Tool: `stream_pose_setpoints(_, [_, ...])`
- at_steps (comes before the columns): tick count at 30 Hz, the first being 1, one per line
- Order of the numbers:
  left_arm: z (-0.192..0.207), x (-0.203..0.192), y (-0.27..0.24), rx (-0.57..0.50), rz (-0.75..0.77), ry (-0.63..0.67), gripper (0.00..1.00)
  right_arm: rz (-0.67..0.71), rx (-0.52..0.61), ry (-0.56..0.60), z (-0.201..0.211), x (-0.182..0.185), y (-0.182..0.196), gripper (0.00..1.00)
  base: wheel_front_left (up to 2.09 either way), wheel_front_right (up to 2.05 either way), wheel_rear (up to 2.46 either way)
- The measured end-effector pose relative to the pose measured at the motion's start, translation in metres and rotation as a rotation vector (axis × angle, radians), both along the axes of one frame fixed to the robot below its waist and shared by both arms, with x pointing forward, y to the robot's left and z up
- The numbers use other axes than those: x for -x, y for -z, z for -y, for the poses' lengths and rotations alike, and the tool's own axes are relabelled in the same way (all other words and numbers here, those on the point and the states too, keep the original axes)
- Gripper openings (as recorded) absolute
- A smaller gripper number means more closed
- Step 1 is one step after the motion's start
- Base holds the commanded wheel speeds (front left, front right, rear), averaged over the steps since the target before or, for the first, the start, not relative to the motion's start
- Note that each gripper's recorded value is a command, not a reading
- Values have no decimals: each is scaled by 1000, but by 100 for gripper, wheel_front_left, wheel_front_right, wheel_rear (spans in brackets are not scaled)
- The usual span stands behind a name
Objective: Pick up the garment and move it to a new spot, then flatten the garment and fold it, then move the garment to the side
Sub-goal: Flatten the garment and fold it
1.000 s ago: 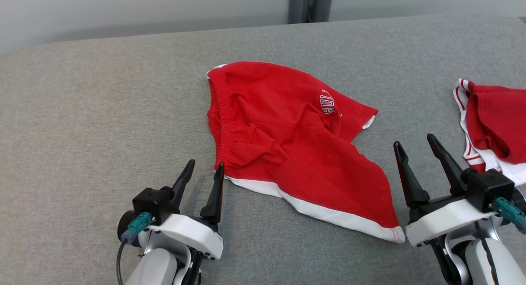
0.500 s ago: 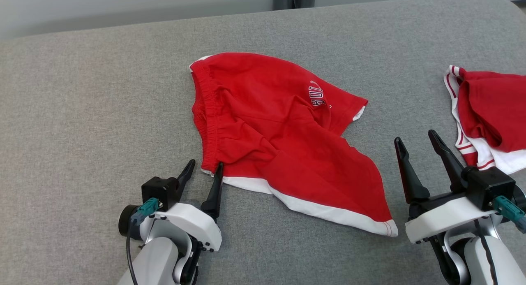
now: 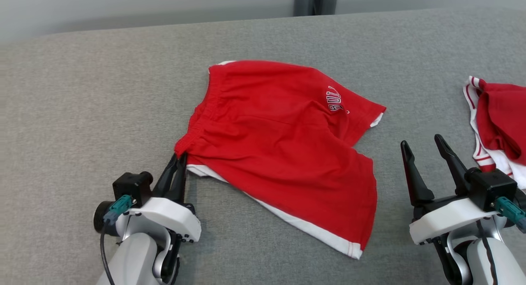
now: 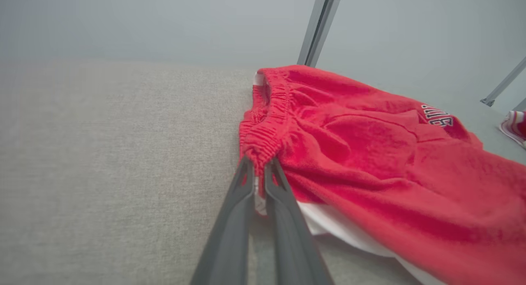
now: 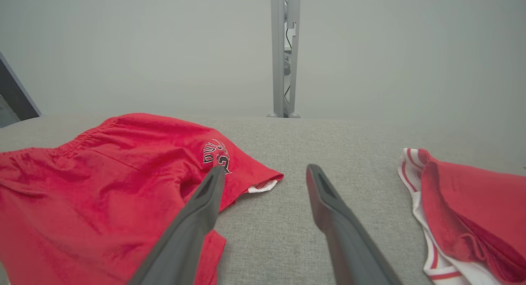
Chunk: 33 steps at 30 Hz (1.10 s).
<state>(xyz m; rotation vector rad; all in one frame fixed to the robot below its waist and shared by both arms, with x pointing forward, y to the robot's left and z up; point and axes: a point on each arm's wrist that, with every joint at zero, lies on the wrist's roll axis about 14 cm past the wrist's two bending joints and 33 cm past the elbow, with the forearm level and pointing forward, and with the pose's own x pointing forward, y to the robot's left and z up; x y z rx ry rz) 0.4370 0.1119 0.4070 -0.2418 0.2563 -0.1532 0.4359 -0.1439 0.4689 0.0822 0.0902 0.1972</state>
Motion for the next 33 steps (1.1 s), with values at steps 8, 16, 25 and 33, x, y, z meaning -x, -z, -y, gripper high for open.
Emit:
stream_pose_setpoints(8, [-39, 17, 0, -36, -9, -103, 0, -3, -8, -52, -21, -2, 0, 100, 0, 0, 0])
stream_pose_setpoints(16, [-46, 28, 6, -49, -37, -124, 100, -2, -8, -73, -29, -2, -3, 100, 0, 0, 0])
stream_pose_setpoints(25, [-45, 16, -47, -18, 142, -140, 100, 16, -9, -79, -31, 3, -10, 100, 0, 0, 0])
stream_pose_setpoints(33, [-41, 31, -48, -2, 152, -135, 100, 13, -33, -70, -31, 4, -9, 100, 0, 0, 0])
